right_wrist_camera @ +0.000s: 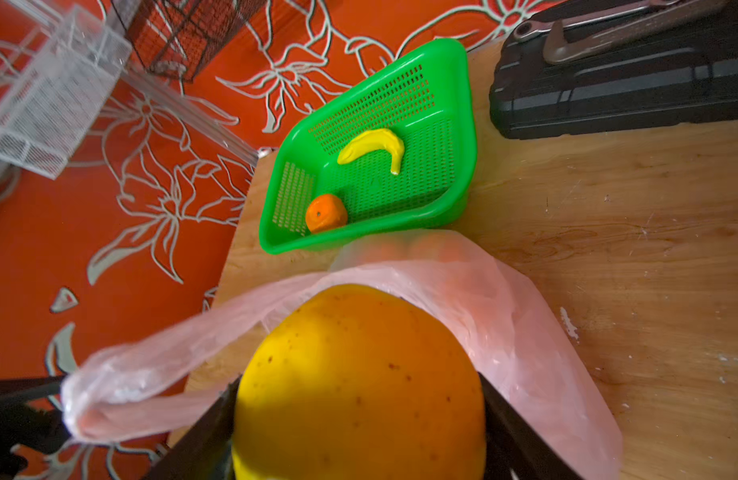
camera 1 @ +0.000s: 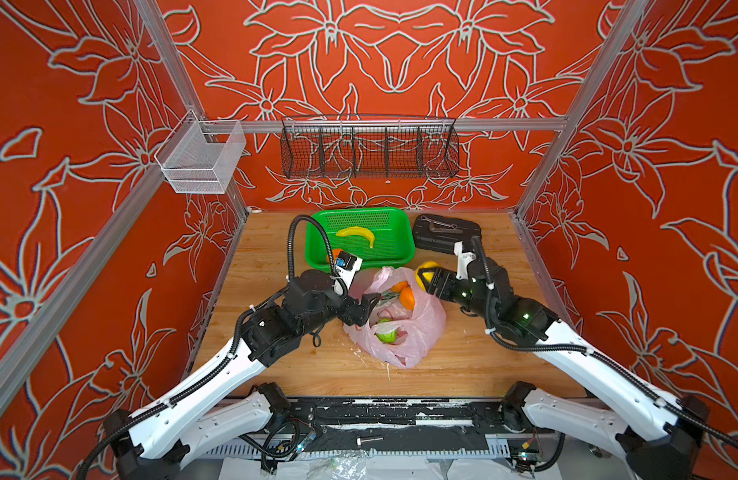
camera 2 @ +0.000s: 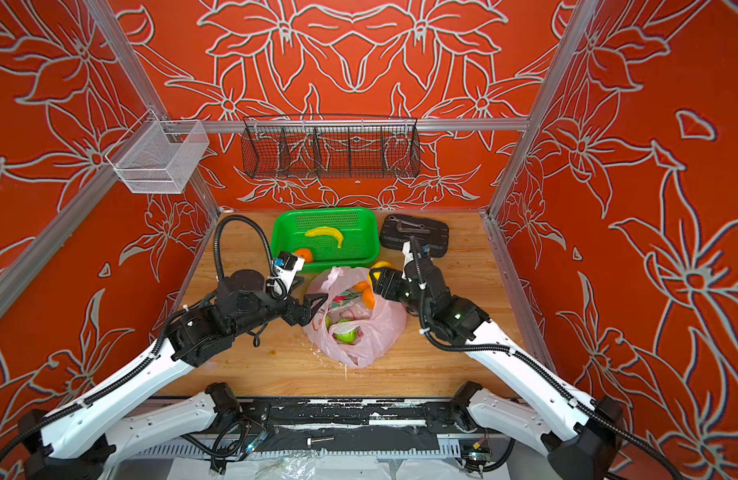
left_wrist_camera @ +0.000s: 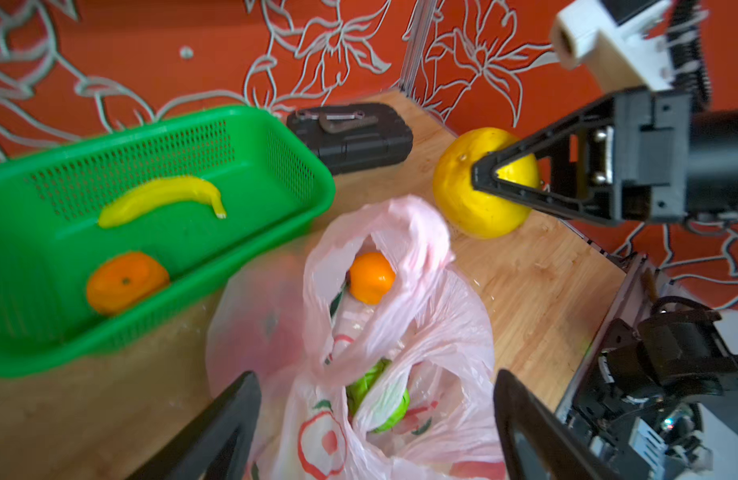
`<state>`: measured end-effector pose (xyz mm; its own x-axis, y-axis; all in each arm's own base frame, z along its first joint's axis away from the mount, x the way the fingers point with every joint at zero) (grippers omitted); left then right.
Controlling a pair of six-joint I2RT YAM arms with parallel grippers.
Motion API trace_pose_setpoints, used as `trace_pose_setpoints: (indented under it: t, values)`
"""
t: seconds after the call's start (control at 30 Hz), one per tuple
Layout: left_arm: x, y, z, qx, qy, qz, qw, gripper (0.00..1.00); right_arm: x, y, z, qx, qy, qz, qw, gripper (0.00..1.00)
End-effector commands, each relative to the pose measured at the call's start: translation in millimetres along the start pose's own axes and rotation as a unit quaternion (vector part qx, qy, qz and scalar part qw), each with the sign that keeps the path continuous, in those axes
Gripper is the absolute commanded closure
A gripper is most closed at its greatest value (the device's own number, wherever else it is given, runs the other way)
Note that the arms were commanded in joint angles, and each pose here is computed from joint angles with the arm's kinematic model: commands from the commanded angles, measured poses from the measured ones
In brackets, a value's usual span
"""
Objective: Untie the knot of the plastic bag and take out the fruit
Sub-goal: 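Lift the yellow pear out and hand it to the left gripper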
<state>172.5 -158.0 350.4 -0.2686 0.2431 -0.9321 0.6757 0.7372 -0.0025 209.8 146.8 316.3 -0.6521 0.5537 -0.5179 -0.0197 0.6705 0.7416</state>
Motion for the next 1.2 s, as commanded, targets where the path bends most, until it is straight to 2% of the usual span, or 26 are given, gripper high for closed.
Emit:
trace_pose_setpoints:
  t: [0.0,0.17,0.33,0.57,0.9,1.0,1.17]
  values:
    - [-33,-4,1,0.02,-0.058,0.1,0.993,0.11,-15,15,-3,-0.06,0.03,0.064,0.996,0.33]
    - [-63,-12,24,0.06,-0.085,0.218,0.97,0.08,-31,27,-2,-0.117,0.055,0.113,0.985,0.34]
    - [-77,-21,51,0.105,-0.121,0.319,0.934,0.05,-40,35,-7,-0.165,0.071,0.143,0.973,0.35]
    - [-88,-25,78,0.121,-0.15,0.385,0.902,0.02,-44,44,-18,-0.213,0.088,0.157,0.96,0.35]
    - [-97,-27,100,0.131,-0.162,0.399,0.893,0.04,-43,47,-22,-0.239,0.095,0.169,0.951,0.36]
    - [-97,-27,105,0.129,-0.16,0.4,0.893,0.09,-42,46,-22,-0.241,0.096,0.175,0.95,0.36]
    - [-94,-27,113,0.128,-0.144,0.402,0.895,0.26,-42,46,-23,-0.244,0.097,0.177,0.949,0.36]
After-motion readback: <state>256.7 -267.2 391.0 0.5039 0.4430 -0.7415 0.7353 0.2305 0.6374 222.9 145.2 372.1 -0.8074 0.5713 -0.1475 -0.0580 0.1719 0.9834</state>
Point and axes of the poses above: each gripper's point midway between its finger pads, its own z axis out along the fingers, its own y axis along the line the jaws close on, x = y × z, the point moved 10 cm from there along -z, back along the fingers, and after that the axes turned 8 degrees about z, right-handed, at the moved point
